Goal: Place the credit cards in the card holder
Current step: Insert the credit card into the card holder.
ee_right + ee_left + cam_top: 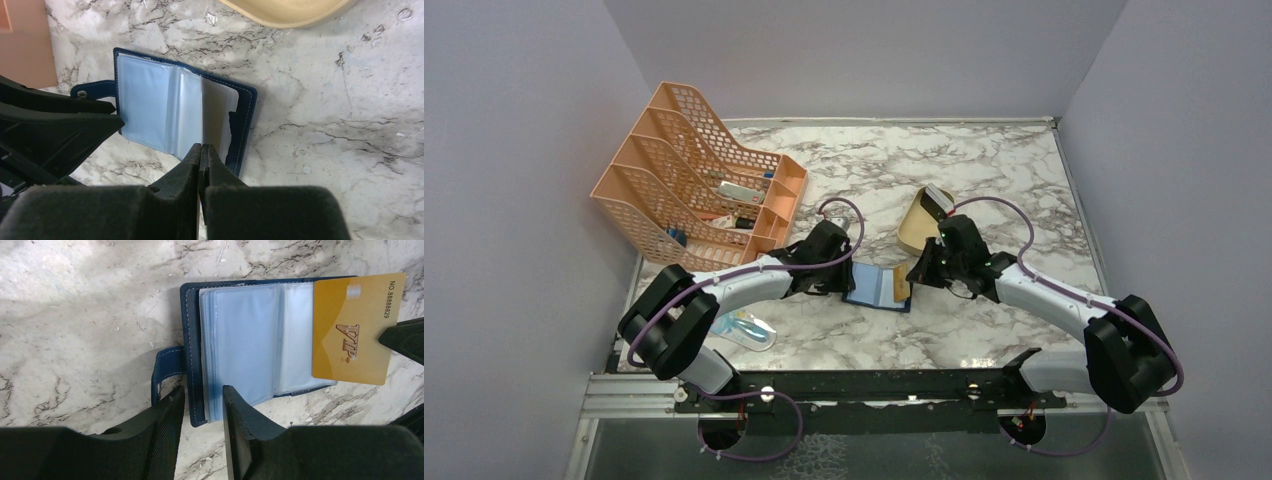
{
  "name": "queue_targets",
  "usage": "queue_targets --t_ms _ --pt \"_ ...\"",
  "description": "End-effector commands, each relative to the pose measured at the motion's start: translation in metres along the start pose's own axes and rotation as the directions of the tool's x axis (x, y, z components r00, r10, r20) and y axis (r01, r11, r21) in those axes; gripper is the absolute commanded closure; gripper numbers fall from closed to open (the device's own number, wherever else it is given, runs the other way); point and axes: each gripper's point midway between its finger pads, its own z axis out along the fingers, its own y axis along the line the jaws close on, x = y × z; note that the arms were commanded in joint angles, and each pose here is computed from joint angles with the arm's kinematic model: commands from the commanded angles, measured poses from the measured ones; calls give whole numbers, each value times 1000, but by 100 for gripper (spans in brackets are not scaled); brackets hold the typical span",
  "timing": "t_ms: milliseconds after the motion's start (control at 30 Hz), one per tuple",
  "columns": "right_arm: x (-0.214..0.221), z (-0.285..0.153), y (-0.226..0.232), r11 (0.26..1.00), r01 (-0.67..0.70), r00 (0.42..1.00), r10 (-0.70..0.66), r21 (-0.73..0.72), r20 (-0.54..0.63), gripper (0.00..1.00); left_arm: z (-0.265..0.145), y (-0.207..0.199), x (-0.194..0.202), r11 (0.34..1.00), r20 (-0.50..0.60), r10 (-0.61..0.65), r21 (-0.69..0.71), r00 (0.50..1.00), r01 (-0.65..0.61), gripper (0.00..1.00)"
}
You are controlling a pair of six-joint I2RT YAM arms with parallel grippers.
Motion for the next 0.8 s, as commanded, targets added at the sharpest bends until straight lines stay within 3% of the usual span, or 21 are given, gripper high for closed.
queue_targets --t_ms 0,467,767 --pt "2 -1 17 994 -48 999 49 -96 7 99 3 6 10 1000 -22 -12 2 1000 12 65" --pt "9 6 24 984 -86 996 84 -156 -20 99 4 0 32 994 -73 -73 74 995 78 75" --pt "13 14 20 983 -97 995 93 -156 -29 99 2 -3 35 991 -80 -89 95 993 97 75"
